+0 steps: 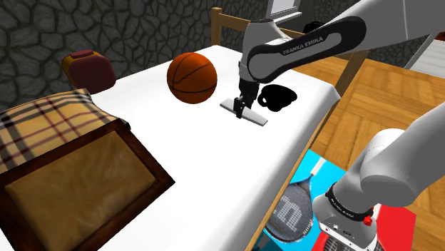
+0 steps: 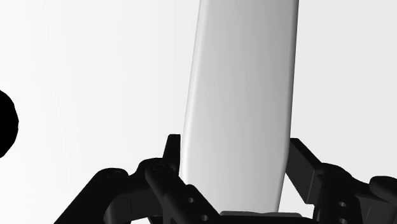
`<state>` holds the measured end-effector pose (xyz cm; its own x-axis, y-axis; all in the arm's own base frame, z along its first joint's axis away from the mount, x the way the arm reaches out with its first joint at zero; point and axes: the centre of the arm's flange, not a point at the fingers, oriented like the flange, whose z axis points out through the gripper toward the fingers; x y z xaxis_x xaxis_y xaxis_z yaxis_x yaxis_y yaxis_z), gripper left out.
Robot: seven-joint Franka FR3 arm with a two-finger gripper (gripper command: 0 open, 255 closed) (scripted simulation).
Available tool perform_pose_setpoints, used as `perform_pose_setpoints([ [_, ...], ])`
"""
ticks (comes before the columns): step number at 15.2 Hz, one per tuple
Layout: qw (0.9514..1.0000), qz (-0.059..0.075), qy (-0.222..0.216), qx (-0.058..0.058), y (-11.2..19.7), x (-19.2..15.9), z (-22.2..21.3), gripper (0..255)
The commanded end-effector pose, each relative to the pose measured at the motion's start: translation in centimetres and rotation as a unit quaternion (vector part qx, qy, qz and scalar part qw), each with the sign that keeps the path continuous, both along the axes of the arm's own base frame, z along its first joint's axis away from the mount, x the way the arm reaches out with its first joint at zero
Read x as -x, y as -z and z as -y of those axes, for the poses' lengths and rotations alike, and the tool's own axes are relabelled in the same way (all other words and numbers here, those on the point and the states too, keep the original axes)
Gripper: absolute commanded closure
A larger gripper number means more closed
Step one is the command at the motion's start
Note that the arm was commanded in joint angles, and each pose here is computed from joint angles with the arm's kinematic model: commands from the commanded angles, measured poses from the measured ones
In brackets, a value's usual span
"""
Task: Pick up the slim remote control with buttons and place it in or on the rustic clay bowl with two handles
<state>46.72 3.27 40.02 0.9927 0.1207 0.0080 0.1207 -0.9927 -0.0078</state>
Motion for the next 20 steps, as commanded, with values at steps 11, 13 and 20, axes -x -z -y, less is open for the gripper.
perform_pose_setpoints([
  [11, 1.0, 0.0, 0.0, 0.0, -6.5, 0.0, -0.1, 255],
  [13, 1.0, 0.0, 0.0, 0.0, -7.5, 0.0, -0.1, 255],
  [20, 1.0, 0.0, 0.0, 0.0, -9.9, 0.4, 2.5, 255],
])
